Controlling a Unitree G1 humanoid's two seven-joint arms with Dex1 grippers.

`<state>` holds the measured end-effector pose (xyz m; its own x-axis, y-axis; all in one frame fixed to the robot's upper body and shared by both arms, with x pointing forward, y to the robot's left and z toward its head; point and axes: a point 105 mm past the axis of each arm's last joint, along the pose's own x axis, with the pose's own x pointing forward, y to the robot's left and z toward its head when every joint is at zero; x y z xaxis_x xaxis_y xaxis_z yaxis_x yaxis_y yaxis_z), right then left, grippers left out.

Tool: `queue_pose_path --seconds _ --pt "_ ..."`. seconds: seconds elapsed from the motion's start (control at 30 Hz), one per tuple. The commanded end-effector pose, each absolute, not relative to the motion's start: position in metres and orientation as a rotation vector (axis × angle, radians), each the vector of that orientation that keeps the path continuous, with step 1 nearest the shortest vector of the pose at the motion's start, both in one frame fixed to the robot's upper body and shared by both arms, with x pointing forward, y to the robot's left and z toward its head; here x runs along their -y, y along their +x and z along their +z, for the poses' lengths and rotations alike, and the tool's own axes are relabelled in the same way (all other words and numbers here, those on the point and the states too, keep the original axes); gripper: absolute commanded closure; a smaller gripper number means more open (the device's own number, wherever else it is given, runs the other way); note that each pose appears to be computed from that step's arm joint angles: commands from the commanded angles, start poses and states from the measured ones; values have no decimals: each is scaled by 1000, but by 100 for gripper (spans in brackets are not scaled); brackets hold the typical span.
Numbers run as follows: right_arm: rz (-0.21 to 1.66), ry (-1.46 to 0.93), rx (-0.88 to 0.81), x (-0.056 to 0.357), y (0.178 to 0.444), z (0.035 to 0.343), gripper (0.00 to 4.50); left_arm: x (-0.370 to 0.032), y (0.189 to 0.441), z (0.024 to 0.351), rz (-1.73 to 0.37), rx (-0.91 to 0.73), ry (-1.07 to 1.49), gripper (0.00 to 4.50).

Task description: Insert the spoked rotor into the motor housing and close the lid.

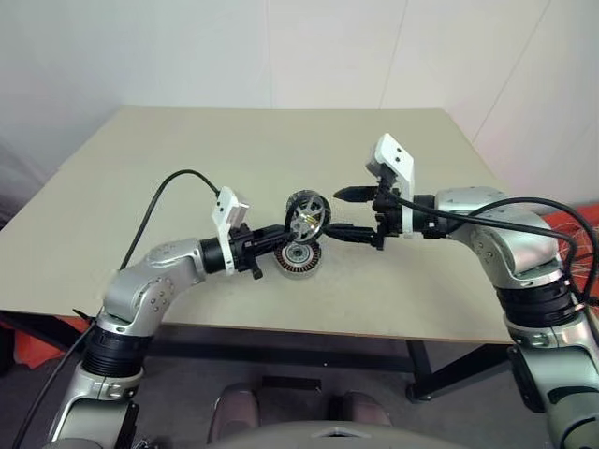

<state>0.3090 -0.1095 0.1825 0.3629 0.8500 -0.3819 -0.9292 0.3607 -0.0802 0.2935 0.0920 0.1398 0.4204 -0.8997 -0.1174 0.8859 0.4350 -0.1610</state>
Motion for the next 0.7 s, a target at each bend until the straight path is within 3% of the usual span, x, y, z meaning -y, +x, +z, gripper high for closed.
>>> queue_pose_path --seconds 0.03,0.3,0.5,0.7 --pt "1147 -334 -265 128 310 195 0 -95 288 160 -1200 -105 152 407" --pt "1104 -337 -321 147 309 181 0 -113 283 138 -1298 -140 644 407" --pt "1093 -339 -325 148 309 175 0 -119 307 127 -1224 7 1029 407" --pt "1087 -337 -330 148 308 171 0 -110 316 124 -1186 181 1154 407"
